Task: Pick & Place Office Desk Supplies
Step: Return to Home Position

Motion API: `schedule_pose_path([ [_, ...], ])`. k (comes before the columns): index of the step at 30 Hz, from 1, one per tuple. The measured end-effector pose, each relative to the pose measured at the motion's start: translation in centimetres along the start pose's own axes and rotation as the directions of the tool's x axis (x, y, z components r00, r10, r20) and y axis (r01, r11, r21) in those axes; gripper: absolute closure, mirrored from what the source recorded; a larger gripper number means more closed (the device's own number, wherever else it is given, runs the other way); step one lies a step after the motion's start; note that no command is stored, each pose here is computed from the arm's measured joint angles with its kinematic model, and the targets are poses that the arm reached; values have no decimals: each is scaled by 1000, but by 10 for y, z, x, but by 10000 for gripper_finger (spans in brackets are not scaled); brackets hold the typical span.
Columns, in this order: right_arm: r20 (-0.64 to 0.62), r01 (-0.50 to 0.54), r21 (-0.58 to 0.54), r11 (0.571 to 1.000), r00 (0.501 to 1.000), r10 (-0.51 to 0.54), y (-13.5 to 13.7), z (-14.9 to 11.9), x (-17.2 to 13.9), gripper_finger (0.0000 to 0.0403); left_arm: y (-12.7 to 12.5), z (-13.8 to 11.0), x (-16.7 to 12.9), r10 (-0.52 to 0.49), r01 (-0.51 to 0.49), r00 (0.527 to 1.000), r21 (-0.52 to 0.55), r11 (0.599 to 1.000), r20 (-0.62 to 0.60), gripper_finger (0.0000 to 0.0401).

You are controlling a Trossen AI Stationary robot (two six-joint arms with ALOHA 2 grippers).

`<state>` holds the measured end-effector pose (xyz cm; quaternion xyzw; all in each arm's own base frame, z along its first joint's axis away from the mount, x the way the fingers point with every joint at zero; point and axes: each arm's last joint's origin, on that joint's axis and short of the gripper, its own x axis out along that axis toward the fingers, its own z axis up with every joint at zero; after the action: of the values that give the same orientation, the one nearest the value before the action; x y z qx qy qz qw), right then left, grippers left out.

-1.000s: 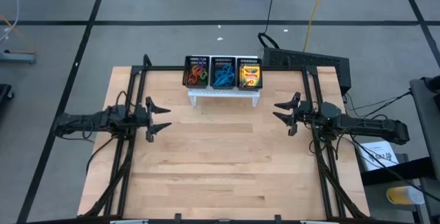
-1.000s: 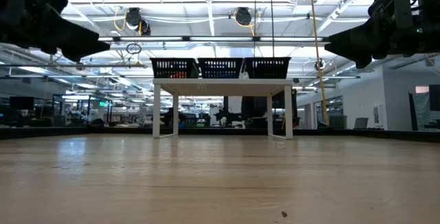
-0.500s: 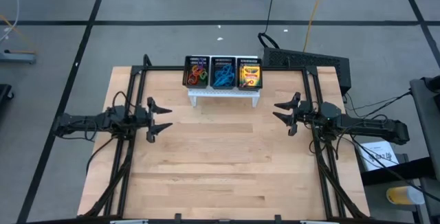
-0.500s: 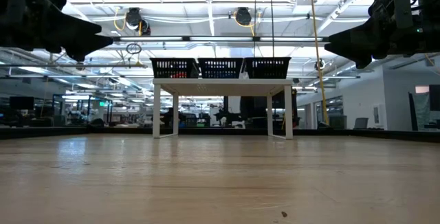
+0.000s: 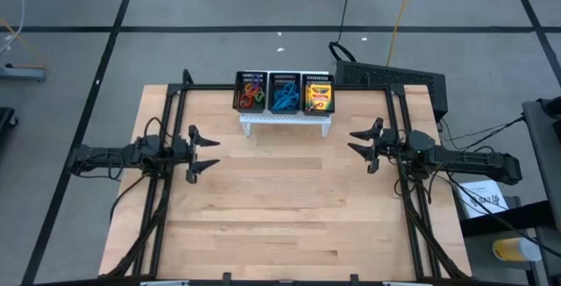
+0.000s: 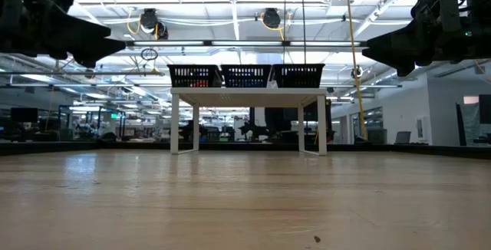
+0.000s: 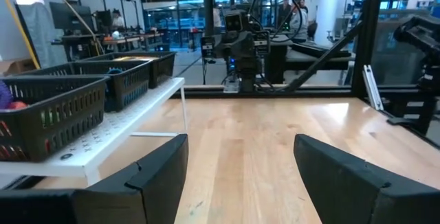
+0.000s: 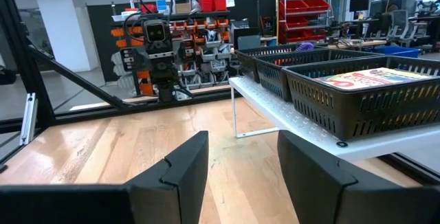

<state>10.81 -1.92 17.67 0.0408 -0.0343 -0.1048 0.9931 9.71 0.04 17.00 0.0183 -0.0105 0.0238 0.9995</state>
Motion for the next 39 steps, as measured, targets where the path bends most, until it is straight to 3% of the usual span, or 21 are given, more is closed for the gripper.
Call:
schedule_pose_path([
  [39, 0, 0, 0, 1000, 1000, 0, 0, 0, 0, 238, 0, 5, 0, 3, -3, 998, 0, 1000, 56, 146],
])
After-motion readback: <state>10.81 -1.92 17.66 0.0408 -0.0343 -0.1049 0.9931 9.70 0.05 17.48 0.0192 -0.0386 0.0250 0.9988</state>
